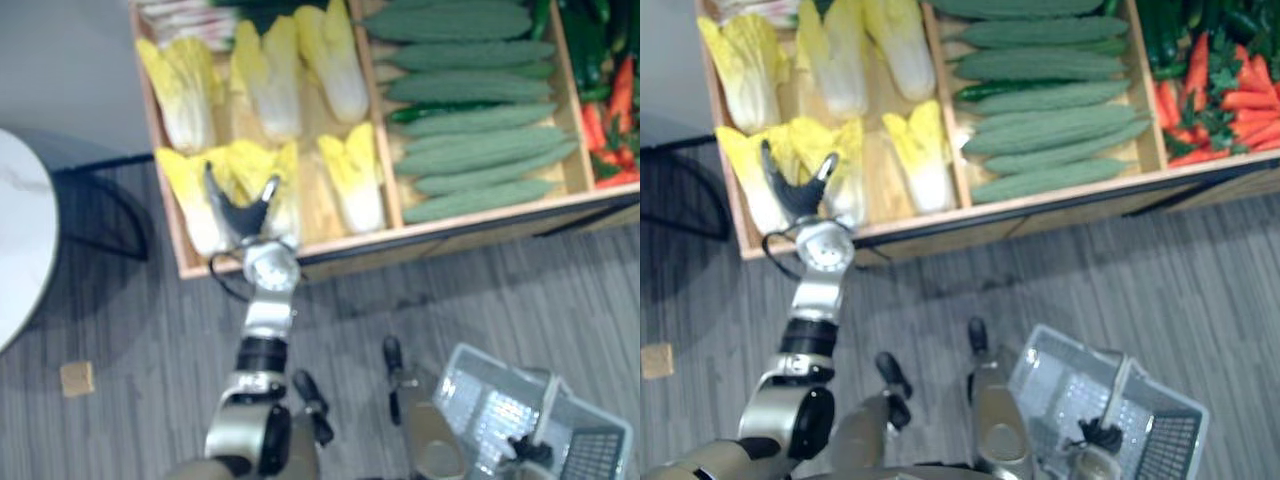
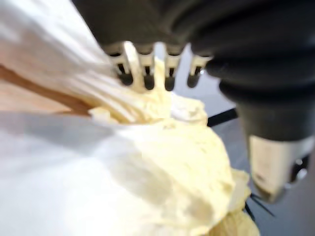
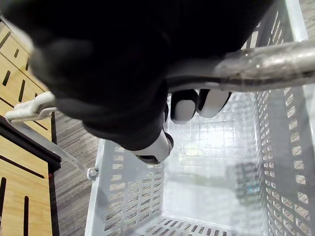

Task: Pick vegetable in the basket

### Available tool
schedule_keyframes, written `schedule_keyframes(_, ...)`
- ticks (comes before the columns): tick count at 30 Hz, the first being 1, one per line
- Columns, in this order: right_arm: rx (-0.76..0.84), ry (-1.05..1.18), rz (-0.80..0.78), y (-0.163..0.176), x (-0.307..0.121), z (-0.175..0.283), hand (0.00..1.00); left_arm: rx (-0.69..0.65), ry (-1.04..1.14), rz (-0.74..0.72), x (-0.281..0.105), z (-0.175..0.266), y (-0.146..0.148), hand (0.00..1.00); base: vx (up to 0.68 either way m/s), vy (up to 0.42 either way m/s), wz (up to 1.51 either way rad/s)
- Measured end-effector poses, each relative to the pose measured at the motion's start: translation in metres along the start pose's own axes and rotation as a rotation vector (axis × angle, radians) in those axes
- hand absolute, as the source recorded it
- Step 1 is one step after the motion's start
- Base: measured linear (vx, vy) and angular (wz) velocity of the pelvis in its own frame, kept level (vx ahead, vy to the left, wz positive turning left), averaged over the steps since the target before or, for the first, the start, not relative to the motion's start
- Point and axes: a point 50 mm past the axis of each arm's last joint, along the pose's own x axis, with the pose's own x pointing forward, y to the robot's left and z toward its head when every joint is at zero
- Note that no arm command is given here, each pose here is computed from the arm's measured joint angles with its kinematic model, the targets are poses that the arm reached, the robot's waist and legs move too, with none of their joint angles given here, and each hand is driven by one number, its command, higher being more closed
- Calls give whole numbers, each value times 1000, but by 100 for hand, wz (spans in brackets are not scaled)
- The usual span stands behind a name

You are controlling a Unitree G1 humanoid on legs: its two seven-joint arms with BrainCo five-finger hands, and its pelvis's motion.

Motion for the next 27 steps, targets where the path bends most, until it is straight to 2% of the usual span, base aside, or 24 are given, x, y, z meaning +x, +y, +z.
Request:
schedule_keyframes(6, 25, -26, 37, 12, -1, 9, 100, 63, 27, -136, 0, -5, -26, 0, 20, -11, -6)
schedule_keyframes(8, 40, -48, 43, 15, 0, 13, 100, 78, -2, -131, 8, 1, -25, 0, -58, -24, -6)
schedule_keyframes(9, 47, -61, 48, 18, 0, 18, 100, 107, -12, -128, 14, 1, -24, 100, -56, -38, -3)
schedule_keyframes(11, 52, -74, 52, 20, 1, 22, 100, 145, -23, -126, 23, 1, -21, 100, -46, -42, -2)
schedule_keyframes(21, 73, -142, 101, 33, 3, 45, 100, 164, -17, -58, 48, 11, -12, 100, 6, -14, -7)
schedule_keyframes(27, 90, -155, 104, 33, 2, 48, 100, 173, 11, -98, 53, 16, -16, 100, 46, -3, 6)
